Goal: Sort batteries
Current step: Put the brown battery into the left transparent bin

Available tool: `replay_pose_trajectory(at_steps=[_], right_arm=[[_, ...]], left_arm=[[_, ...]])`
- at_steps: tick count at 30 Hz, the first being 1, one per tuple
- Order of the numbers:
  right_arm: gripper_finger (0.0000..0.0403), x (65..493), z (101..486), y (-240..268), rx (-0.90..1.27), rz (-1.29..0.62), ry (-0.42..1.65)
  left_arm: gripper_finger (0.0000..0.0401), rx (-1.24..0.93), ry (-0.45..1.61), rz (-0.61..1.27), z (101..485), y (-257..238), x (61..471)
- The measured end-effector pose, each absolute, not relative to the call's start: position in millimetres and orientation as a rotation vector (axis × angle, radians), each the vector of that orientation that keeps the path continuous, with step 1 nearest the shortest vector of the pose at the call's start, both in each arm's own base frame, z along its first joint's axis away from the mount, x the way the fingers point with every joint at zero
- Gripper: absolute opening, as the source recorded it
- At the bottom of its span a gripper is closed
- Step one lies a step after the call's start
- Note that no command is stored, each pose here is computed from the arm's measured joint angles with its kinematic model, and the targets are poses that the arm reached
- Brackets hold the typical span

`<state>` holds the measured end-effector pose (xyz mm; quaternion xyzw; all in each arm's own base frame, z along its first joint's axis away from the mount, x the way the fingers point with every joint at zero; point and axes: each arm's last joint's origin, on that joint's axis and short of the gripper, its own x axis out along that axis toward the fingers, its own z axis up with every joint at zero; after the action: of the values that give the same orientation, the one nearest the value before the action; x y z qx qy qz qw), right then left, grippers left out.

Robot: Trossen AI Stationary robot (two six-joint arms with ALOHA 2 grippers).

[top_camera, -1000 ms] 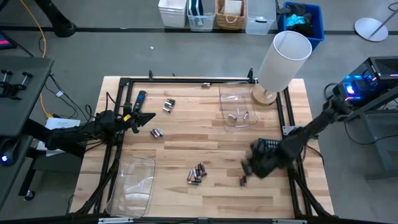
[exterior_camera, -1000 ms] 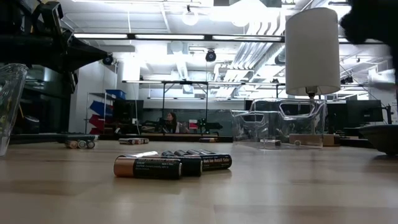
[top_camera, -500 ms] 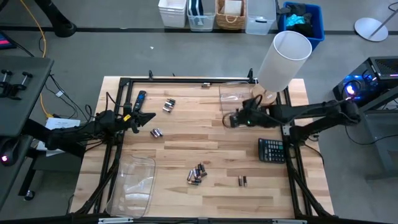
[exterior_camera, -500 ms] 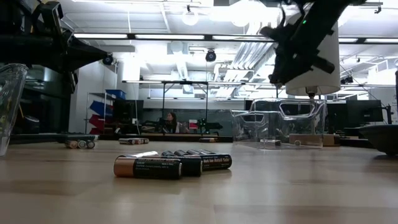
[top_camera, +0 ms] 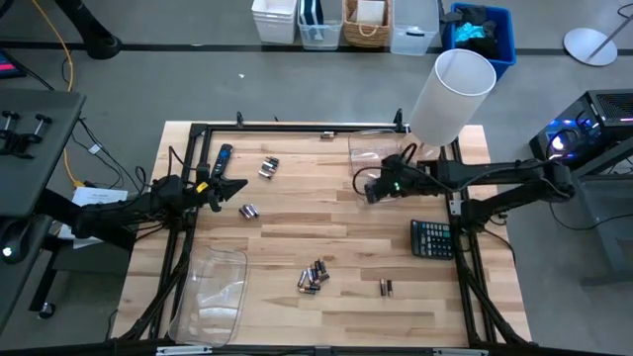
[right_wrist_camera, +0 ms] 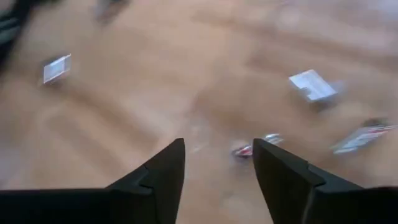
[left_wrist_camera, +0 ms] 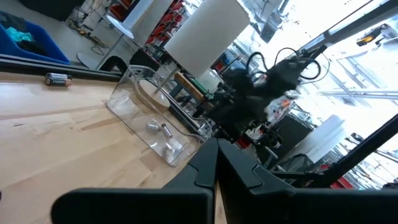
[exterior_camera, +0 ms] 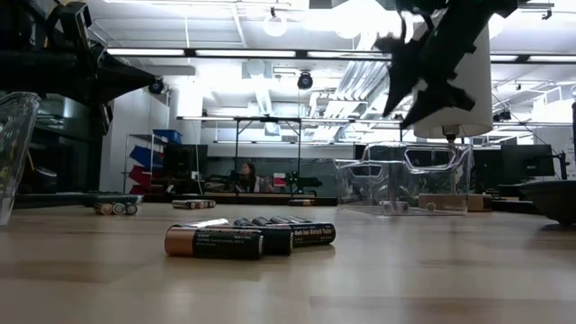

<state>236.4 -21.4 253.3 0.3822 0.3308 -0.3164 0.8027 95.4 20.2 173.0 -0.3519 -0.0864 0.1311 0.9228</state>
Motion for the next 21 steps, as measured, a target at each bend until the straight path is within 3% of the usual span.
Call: replay_pose_trajectory(at_steps=[4, 7, 13, 21], right_arm=[[0.0194, 239, 255, 23, 0.934, -0.384, 0.832], [0.0194, 233, 248, 67, 1.011, -0.282, 0.984], [0.0195, 215, 218, 137, 1.18, -0.439, 1.22], [0.0195, 219, 169, 171, 1.265, -0.701, 1.335]], left_arm=[[0.0, -0.723, -0.178, 0.269, 173, 20, 95], [0.0, -0.723, -0.177, 0.269, 173, 20, 95], [0.0, -0.723, -0.177, 0.269, 173, 20, 95], [0.0, -0.723, -0.177, 0.269, 173, 20, 95]])
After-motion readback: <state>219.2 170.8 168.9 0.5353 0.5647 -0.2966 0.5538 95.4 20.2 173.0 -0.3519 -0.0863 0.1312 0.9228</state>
